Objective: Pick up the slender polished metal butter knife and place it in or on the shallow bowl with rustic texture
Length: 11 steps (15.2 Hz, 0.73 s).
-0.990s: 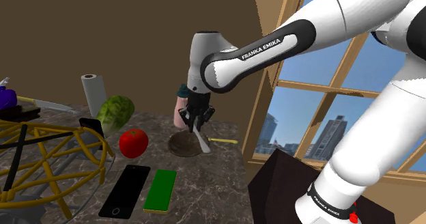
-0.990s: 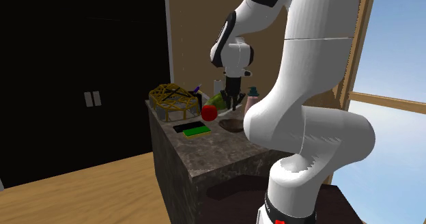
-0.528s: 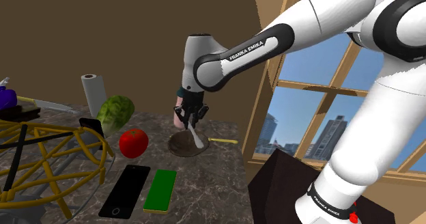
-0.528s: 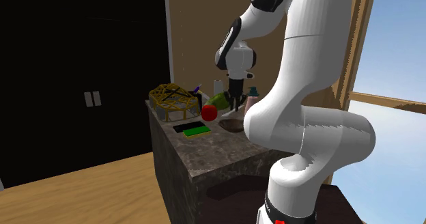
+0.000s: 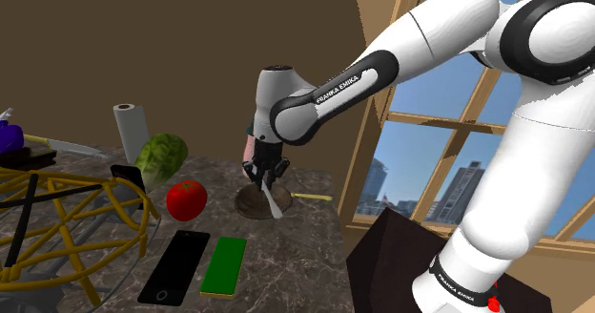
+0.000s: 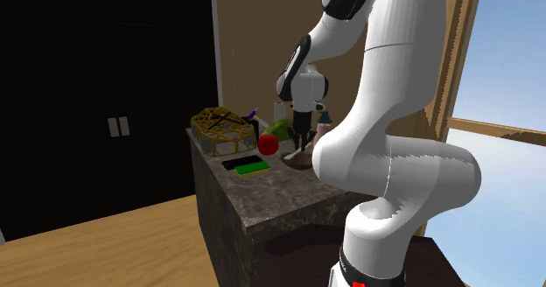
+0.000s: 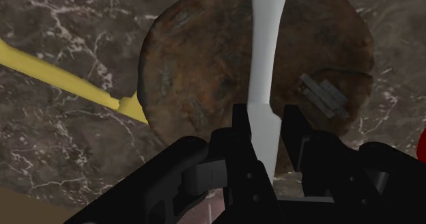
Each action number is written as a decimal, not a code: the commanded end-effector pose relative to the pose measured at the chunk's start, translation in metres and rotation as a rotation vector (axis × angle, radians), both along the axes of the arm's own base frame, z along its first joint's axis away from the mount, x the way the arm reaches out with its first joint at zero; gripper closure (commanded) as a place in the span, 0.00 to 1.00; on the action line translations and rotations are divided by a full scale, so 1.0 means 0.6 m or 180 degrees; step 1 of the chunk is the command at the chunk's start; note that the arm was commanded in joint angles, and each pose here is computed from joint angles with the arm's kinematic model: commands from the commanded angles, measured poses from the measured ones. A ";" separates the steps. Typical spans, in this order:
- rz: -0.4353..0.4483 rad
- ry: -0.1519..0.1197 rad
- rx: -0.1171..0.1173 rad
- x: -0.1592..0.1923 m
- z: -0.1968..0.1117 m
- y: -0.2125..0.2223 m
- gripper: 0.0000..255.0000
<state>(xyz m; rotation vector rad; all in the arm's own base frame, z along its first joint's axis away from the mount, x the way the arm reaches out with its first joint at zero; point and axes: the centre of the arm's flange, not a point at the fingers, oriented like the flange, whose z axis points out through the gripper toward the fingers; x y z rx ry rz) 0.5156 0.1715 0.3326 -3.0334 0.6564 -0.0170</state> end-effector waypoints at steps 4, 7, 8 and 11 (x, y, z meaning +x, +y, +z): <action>0.0001 -0.0001 0.0001 -0.001 -0.050 0.000 1.00; 0.0001 -0.0001 0.0001 -0.001 -0.050 0.000 1.00; 0.0001 -0.0001 0.0001 -0.001 -0.050 0.000 1.00; 0.0001 -0.0001 0.0001 -0.001 -0.050 0.000 1.00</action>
